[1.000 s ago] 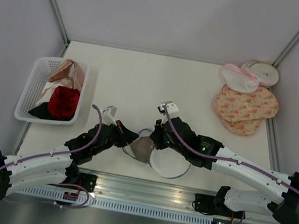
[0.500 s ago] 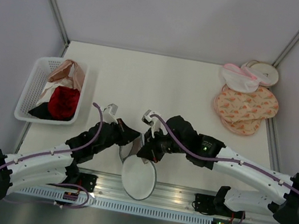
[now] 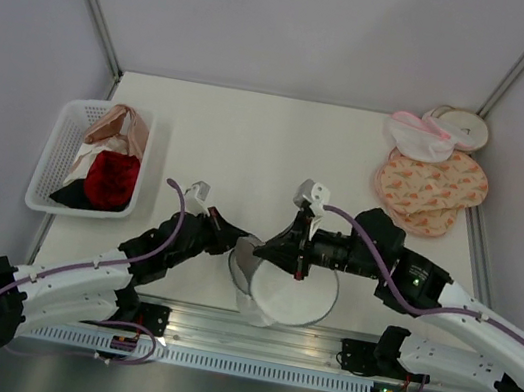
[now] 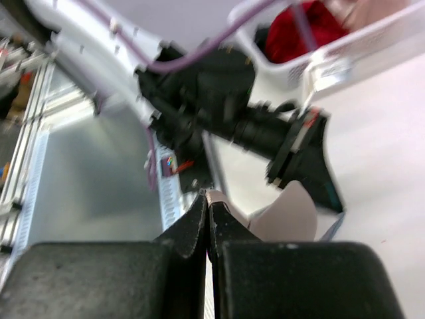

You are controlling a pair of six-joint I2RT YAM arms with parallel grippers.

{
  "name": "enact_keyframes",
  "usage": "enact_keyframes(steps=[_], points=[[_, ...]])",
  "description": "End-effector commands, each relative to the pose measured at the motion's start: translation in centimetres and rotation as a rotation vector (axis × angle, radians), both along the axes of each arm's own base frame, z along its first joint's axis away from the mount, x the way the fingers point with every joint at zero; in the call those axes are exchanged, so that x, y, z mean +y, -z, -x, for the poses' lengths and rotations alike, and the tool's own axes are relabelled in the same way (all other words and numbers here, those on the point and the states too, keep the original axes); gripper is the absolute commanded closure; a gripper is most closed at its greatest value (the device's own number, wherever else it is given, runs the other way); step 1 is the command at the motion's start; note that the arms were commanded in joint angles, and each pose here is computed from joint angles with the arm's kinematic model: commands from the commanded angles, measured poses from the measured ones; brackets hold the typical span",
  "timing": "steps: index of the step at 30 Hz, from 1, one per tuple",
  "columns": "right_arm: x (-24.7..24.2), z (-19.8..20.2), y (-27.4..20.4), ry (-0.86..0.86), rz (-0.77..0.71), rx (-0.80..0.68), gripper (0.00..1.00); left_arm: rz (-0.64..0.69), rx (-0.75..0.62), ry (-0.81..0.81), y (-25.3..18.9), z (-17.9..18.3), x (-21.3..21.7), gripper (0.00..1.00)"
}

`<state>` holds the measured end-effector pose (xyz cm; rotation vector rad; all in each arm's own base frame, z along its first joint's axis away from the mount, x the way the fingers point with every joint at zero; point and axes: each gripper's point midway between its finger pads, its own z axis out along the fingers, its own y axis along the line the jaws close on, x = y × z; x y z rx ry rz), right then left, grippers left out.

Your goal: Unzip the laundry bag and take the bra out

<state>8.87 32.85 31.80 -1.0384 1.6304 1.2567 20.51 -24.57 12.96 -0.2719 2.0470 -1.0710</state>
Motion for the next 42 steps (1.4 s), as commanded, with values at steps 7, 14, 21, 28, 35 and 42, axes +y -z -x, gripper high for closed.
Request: enact_keyframes(steps=[7, 14, 21, 28, 35, 42], points=[[-5.6, -5.9, -11.4, 0.461, -0.358, -0.149, 1.00, 0.010, 0.005, -0.011, 0.3, -0.2, -0.1, 0.98], [-8.9, -8.2, -12.2, 0.664, -0.366, -0.153, 1.00, 0.001, 0.001, -0.029, 0.3, -0.4, 0.3, 0.98], [-11.2, -10.8, -15.1, 0.848, -0.303, -0.225, 1.00, -0.019, -0.026, -0.008, -0.7, -0.5, 0.0, 0.98], [-9.7, -12.0, -15.2, 0.856, -0.214, -0.271, 1.00, -0.026, -0.193, 0.002, -6.4, -1.0, 0.6, 0.25], [-7.0, -12.0, -14.3, 0.766, -0.145, -0.278, 1.00, 0.004, -0.436, 0.127, -13.0, 0.6, 0.2, 0.00], [-5.0, -12.9, -13.8, 0.769, -0.123, -0.233, 1.00, 0.021, -0.648, 0.368, -15.4, 3.8, -1.8, 0.00]])
